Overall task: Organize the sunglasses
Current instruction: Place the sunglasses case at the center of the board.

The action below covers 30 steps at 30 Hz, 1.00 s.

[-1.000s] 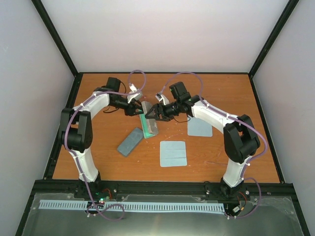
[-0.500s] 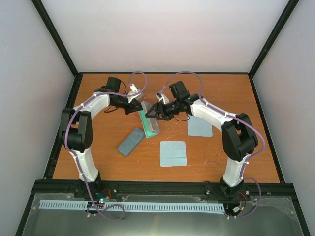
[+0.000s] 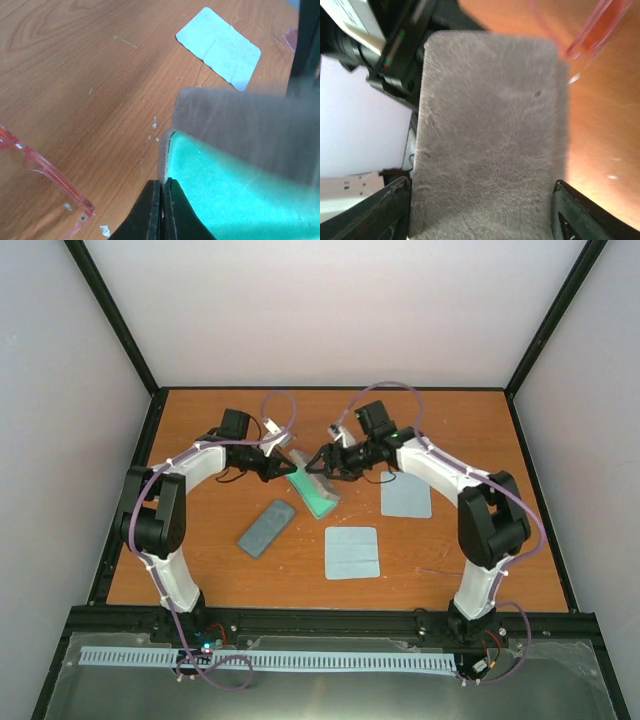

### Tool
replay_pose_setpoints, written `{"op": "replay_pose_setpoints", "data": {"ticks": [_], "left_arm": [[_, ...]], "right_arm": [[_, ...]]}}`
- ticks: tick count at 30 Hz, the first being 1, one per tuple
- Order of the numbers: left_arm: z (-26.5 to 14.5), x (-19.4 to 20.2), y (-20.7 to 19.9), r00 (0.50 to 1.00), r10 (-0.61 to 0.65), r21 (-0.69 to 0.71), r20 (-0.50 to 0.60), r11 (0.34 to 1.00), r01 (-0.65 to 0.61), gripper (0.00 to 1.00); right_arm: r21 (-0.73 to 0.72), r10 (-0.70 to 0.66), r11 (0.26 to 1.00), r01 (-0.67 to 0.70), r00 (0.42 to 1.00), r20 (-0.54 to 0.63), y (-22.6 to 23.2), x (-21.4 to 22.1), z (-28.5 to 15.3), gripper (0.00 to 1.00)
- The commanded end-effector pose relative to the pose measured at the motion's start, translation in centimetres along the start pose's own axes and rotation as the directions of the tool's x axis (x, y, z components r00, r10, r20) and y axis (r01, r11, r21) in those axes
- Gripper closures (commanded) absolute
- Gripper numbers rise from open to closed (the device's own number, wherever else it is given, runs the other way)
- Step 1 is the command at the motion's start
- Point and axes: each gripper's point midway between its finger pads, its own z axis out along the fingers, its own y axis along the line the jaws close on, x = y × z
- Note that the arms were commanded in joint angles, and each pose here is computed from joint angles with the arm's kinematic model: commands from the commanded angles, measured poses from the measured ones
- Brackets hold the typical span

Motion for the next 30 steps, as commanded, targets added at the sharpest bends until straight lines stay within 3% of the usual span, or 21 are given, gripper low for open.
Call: {"op": "replay_pose_setpoints", "data": {"ticks": [1,5,8,12,19,30], "left_arm": [[-1.3,-4.1,-1.7,0.982,-0.166,0.037,0.090,0.986,0.163,1.00],[0.7,-4.9,-2.4,0.964,-0.258,0.041,0.060,0.966,0.256,1.00],[3.5,-5.3,-3.2,0.952,-0.306,0.032,0.013,0.952,0.306,1.00],[6.6,-5.1,-2.1,0.912,-0.410,-0.041,-0.029,0.912,0.409,1.00],[8.5,-5.7,1.7,0.873,-0.487,-0.237,0.026,0.845,0.478,1.00],[8.4,-5.2,5.5,0.878,-0.473,-0.416,0.073,0.786,0.458,1.00]], "right_arm": [[0.157,-0.076,0.987,0.044,0.975,0.209,-0.6,-3.5,-8.1,0.23],[0.298,-0.106,0.955,-0.002,0.932,0.348,-1.5,-4.3,-15.4,0.19],[0.394,-0.123,0.918,-0.053,0.904,0.409,-2.3,-3.8,-18.5,0.18],[0.416,-0.096,0.903,-0.112,0.889,0.448,-3.7,-2.4,-18.8,0.18],[0.432,-0.089,0.887,-0.161,0.859,0.503,-5.1,-0.5,-19.1,0.18],[0.436,-0.068,0.881,-0.181,0.865,0.497,-6.8,1.1,-18.1,0.18]]}}
